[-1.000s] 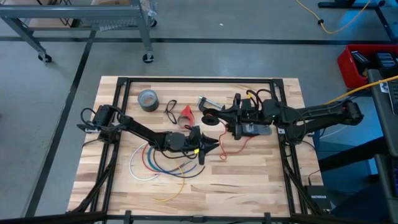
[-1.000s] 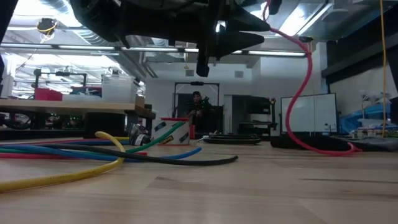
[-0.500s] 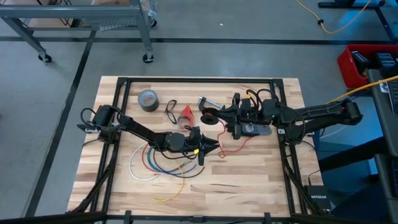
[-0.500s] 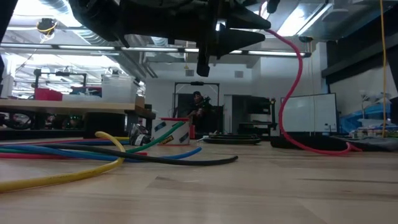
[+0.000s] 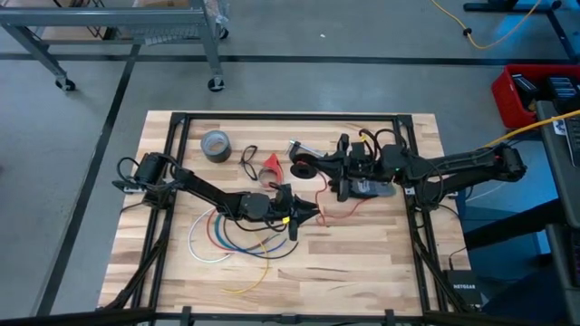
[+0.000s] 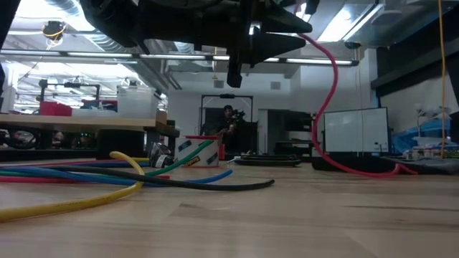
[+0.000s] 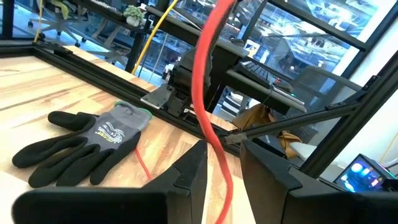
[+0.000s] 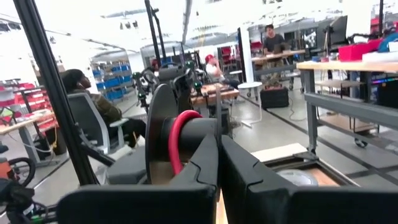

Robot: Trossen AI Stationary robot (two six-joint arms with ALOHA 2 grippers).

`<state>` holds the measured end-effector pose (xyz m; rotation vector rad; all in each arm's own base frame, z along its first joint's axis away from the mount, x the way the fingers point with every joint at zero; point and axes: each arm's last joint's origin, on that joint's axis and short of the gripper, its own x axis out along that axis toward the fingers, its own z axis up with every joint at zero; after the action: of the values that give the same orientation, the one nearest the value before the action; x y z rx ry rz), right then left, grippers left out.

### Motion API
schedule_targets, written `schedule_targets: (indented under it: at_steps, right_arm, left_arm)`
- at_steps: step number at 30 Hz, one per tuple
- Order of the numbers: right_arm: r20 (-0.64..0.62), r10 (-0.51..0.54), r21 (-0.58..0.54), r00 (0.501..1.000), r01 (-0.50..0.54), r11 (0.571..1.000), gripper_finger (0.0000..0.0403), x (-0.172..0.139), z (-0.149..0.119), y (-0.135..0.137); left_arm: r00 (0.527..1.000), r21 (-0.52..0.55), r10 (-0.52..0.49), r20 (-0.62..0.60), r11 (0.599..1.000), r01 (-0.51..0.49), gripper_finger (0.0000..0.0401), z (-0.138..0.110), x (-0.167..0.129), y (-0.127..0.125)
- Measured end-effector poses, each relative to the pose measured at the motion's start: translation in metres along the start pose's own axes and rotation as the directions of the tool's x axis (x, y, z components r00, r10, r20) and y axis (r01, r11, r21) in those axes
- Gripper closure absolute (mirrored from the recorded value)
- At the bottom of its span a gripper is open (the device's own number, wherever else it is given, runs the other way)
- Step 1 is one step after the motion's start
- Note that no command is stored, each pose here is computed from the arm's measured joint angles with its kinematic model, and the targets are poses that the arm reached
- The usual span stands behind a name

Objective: Coil cords
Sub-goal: Coil the orange wire on the spool

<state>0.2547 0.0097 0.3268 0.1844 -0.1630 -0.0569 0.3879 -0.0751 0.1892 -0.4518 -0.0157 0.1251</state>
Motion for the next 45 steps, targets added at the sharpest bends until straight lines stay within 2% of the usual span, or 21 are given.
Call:
schedule_targets:
  at_steps: [4, 14, 27, 31, 40, 45]
  right_arm:
    - [0.008, 0.001, -0.018, 1.000, -0.001, 1.000, 0.0398, 0.0000, 0.0008, 0.0001]
    - [0.007, 0.001, -0.019, 1.000, -0.001, 1.000, 0.0398, 0.0000, 0.0007, 0.0002]
    - [0.001, 0.011, -0.020, 1.000, -0.011, 1.000, 0.0398, 0.0000, 0.0002, 0.0004]
    - [0.000, 0.010, -0.020, 1.000, -0.010, 1.000, 0.0398, 0.0000, 0.0001, 0.0003]
    - [0.000, 0.011, -0.020, 1.000, -0.011, 1.000, 0.0398, 0.0000, 0.0002, 0.0003]
    - [0.002, 0.002, -0.020, 1.000, -0.002, 1.000, 0.0398, 0.0000, 0.0002, 0.0000]
  left_arm:
    - [1.000, 0.001, 0.001, -0.002, 1.000, -0.001, 0.0329, -0.0002, 0.0000, 0.0001]
    - [1.000, 0.001, 0.018, 0.006, 1.000, -0.018, 0.0396, 0.0014, 0.0010, 0.0033]
    - [0.999, -0.028, 0.034, -0.022, 0.999, -0.034, 0.0400, -0.0015, 0.0010, 0.0047]
    - [0.998, -0.038, 0.041, -0.043, 0.998, -0.043, 0.0386, -0.0040, 0.0006, 0.0049]
    - [0.997, -0.092, 0.046, -0.054, 0.994, -0.051, 0.0292, -0.0050, 0.0005, 0.0056]
    - [0.998, -0.095, 0.046, -0.050, 0.994, -0.050, 0.0284, -0.0045, 0.0007, 0.0057]
